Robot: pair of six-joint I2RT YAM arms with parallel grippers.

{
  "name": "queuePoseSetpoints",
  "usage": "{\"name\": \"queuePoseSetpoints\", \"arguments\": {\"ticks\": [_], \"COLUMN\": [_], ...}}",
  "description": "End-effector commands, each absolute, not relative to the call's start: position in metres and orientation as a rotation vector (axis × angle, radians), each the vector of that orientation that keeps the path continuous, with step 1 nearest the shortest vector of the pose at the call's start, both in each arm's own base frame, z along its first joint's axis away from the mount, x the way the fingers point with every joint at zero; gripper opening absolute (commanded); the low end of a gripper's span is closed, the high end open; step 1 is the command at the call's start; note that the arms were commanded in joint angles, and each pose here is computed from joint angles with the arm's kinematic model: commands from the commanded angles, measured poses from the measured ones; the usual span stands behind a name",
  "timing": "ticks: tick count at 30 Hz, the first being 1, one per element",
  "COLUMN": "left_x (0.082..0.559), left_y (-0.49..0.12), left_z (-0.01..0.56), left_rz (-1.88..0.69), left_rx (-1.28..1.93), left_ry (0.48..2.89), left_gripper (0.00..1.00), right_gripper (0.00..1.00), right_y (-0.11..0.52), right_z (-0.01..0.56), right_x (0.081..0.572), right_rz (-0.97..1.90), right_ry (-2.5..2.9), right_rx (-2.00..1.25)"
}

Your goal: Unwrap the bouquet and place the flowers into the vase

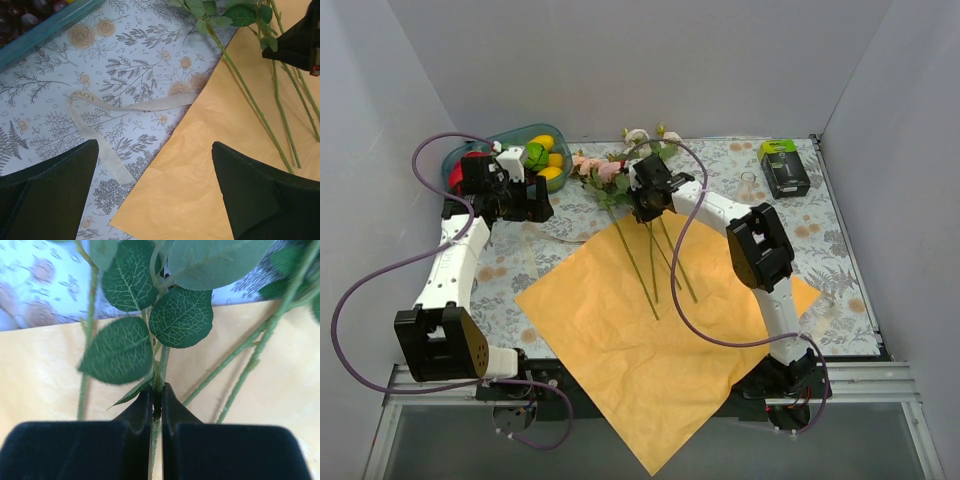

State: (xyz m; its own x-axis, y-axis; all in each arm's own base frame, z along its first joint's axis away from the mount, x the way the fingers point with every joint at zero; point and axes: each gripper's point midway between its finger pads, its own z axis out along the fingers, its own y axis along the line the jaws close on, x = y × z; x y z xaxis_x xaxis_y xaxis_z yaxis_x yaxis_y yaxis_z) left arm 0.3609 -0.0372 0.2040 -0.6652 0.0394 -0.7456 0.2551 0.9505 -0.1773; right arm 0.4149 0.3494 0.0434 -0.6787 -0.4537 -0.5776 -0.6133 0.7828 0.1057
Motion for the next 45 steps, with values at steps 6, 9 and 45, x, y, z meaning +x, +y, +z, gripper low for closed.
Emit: {"name": "queuePoseSetpoints", "arguments": {"ticks": [6,9,45], "left_x": [0.385,0.395,0.480], "left_y": [-0.110,-0.138,-0.264], "left_z": [0.195,0.189,0.044], "left_rz": [-0.437,-0.513,-0.285], "left_rx": [0.326,0.329,0.418], "left_ry": [2.313,2.348,2.475], "left_gripper": [0.97,0.98,0.66], "right_gripper": [0.01,0.01,0.01], "right_y": [0.345,0.316,0.092], "right_z": [0.295,0.347,0.507], "right_x": [0.455,0.459,0.409], "right_rz": [0.445,0.408,-0.035], "right_ry": [1.909,1.792,1.038], "right_rx": [-0.545,-0.442,-0.118]}}
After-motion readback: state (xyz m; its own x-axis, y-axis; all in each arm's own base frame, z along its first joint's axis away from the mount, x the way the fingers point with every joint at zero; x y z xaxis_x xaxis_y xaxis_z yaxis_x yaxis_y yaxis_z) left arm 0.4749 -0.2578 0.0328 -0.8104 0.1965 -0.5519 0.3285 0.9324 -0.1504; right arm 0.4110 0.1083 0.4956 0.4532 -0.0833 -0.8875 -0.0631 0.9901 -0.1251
